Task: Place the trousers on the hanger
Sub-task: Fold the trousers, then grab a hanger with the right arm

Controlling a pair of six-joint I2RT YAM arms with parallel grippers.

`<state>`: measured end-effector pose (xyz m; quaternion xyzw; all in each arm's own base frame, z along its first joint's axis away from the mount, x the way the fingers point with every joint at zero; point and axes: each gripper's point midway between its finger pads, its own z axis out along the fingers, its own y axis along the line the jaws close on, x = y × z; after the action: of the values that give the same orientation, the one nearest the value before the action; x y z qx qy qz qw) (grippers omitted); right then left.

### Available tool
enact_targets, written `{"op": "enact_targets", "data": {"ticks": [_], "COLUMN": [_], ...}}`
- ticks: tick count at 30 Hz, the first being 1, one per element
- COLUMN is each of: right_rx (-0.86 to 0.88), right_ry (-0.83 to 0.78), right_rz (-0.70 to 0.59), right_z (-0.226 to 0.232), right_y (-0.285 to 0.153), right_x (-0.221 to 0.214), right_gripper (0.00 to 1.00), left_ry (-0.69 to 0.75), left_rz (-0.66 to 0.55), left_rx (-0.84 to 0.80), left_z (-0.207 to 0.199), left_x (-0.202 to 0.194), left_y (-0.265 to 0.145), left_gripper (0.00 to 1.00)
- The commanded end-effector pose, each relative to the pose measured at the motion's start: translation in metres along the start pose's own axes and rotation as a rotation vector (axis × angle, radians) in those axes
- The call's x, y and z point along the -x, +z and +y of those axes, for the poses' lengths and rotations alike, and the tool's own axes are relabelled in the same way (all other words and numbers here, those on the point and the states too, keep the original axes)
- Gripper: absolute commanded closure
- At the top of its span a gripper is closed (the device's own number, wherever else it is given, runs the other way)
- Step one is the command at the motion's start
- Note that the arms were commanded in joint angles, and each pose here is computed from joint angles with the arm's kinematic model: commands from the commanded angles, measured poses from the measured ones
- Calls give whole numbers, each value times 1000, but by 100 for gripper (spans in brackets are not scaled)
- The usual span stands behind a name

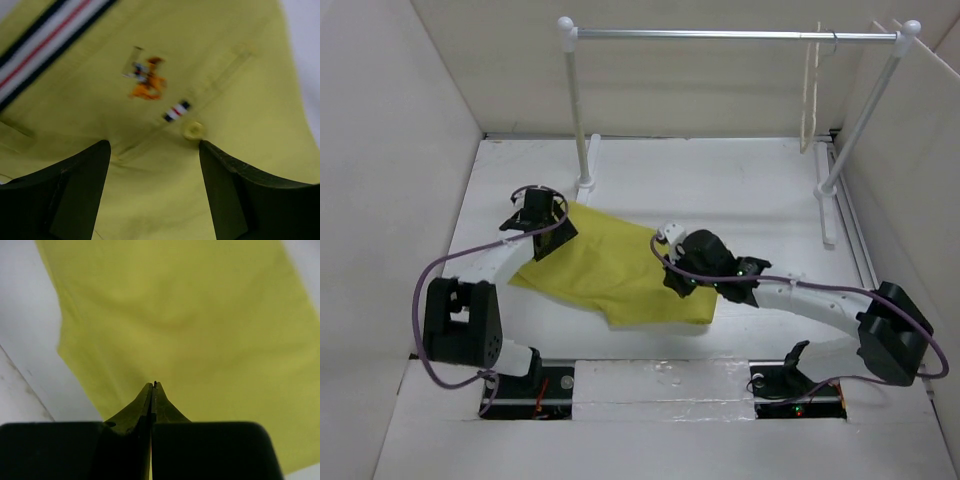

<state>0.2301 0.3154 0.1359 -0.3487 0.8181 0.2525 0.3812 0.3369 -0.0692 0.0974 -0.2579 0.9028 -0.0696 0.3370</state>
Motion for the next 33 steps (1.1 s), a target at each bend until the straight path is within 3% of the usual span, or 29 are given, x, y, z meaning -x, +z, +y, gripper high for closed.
{"op": "enact_targets", "data": {"ticks": [1, 3, 7, 10, 13, 15, 16, 17, 18, 19, 20, 21, 22, 23, 24, 25, 26, 27, 28, 29, 30, 31, 32, 33], "right_rx": [-94, -127, -157, -153, -171, -156, -158, -129, -116, -169, -226, -263, -412, -421, -478, -584, -633, -673, -786, -802, -849, -912, -924, -890], "right_ry": [71, 132, 190, 215, 194, 132, 104, 70, -3, -35, -43, -150, -226, -230, -253, -260, -262, -300, -342, -356, -364, -337, -319, -349], "right_rz": [70, 68, 176, 210, 220, 180, 217, 162, 32, 14, -51, -175, -196, -274, -297, -317, -322, -436, -438, -483, -467, -431, -392, -430], "right_z": [-24, -37, -41, -36, -40, -38, -37, -31, -26, -33, -43, -48, -88, -83, -97, -126, -142, -145, -185, -178, -193, -216, -240, -238], "right_y": [-8, -17, -27, -32, -38, -45, -56, -67, -85, -104, -123, -159, -198, -218, -236, -263, -274, -306, -332, -348, -360, -377, -374, -384], "right_x": [-56, -72, -140, -161, -167, -128, -121, -91, -26, -5, 25, 86, 125, 151, 166, 180, 192, 228, 243, 255, 259, 252, 250, 262], "right_gripper": [100, 100, 100, 100, 100, 100, 94, 88, 81, 62, 52, 46, 44, 59, 85, 99, 100, 100, 100, 100, 93, 58, 42, 29], "left_ry": [-84, -97, -296, -396, -449, -430, -420, -408, -359, -314, -274, -198, -125, -126, -54, -15, 10, 97, 163, 197, 225, 247, 263, 270], "left_rz": [29, 36, 157, 219, 210, 176, 100, 55, 24, -70, -76, -86, -163, -169, -173, -173, -188, -158, -164, -147, -134, -122, -98, -70], "left_rx": [-39, 41, 208, 226, 227, 170, 112, 66, 0, -70, -89, -153, -286, -281, -376, -419, -444, -487, -499, -526, -538, -555, -561, -584], "left_z": [16, 39, 111, 138, 146, 135, 123, 113, 91, 65, 49, 14, -38, -37, -76, -96, -111, -143, -168, -177, -184, -191, -194, -199], "left_x": [12, 11, -20, -41, -34, -20, 5, 21, 33, 68, 72, 72, 92, 93, 89, 86, 85, 68, 56, 43, 33, 24, 12, -1], "left_y": [21, 30, 42, 41, 33, 24, 10, 1, -9, -32, -40, -51, -81, -81, -100, -109, -121, -128, -137, -143, -147, -151, -149, -153], "left_gripper": [32, 32, 33, 33, 34, 34, 35, 37, 41, 44, 49, 67, 100, 100, 100, 100, 100, 100, 100, 100, 100, 100, 100, 100]}}
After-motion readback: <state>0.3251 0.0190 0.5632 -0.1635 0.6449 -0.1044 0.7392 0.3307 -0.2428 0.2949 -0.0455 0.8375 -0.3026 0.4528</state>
